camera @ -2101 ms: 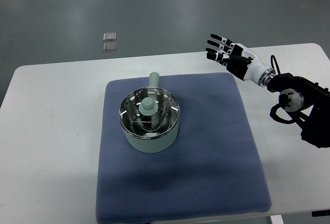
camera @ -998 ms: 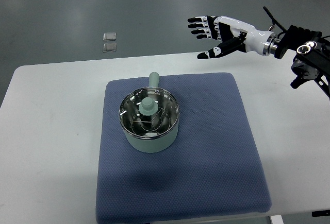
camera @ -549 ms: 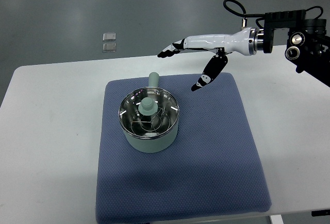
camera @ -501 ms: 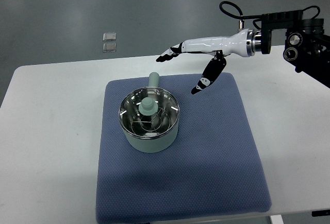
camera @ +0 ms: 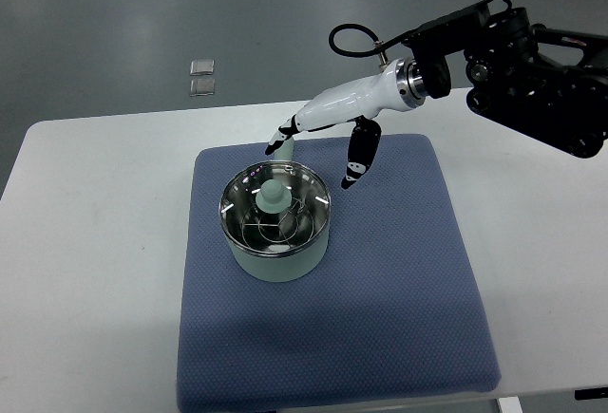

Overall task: Open lid and place right of pot
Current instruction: 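Move the right hand over the pot toward the green lid knob, then close the right hand fingers around the green knob of the glass lid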

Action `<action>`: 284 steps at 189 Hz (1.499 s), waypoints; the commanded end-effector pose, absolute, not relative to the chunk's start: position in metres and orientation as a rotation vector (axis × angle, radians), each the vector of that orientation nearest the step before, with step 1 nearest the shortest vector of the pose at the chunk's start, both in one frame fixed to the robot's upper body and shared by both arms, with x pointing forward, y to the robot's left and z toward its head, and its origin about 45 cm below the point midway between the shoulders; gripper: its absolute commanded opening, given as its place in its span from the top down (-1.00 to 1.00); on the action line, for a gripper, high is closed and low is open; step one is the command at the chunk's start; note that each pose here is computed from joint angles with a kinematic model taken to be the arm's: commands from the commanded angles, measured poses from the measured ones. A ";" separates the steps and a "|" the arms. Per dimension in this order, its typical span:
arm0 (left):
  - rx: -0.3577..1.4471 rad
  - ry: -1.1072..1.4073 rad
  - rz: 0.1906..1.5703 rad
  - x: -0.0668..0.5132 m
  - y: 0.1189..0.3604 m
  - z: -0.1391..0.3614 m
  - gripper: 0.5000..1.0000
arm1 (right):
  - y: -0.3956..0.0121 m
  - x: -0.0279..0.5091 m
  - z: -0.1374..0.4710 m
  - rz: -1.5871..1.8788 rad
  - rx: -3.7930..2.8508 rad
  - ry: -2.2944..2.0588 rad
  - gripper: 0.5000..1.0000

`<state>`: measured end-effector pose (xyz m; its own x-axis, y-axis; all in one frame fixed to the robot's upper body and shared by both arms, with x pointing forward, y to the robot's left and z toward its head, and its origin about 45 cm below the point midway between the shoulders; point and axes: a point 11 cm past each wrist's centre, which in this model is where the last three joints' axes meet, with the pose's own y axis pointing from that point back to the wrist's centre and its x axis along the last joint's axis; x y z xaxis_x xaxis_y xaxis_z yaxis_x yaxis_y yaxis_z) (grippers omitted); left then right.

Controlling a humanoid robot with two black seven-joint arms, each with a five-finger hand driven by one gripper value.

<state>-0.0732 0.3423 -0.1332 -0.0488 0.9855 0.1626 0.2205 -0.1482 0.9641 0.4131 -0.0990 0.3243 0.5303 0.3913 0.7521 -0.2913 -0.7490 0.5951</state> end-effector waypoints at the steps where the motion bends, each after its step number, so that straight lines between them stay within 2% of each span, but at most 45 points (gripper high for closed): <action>1: 1.458 1.342 1.265 -0.073 0.342 -0.133 -1.00 | -0.085 0.421 0.333 1.279 2.017 0.078 -0.74; 45: 1.457 1.343 1.266 -0.073 0.342 -0.133 -1.00 | -0.048 0.416 0.338 1.319 2.017 0.130 -0.74; 80: 1.457 1.343 1.266 -0.073 0.342 -0.133 -1.00 | -0.033 0.411 0.324 1.306 2.031 0.164 -0.73; 165: 1.457 1.343 1.266 -0.073 0.342 -0.133 -1.00 | -0.028 0.412 0.299 1.255 2.036 0.169 -0.71; 192: 1.458 1.342 1.265 -0.073 0.342 -0.133 -1.00 | -0.028 0.412 0.299 1.257 2.034 0.170 -0.64; 215: 1.457 1.343 1.266 -0.073 0.342 -0.133 -1.00 | -0.030 0.412 0.297 1.252 2.036 0.169 -0.50; 247: 1.457 1.343 1.266 -0.073 0.342 -0.133 -1.00 | -0.032 0.412 0.295 1.246 2.038 0.168 -0.43; 256: 1.457 1.343 1.266 -0.073 0.342 -0.133 -1.00 | -0.033 0.413 0.295 1.246 2.036 0.167 -0.33; 284: 1.458 1.342 1.265 -0.073 0.342 -0.133 -1.00 | -0.036 0.413 0.292 1.244 2.035 0.163 -0.28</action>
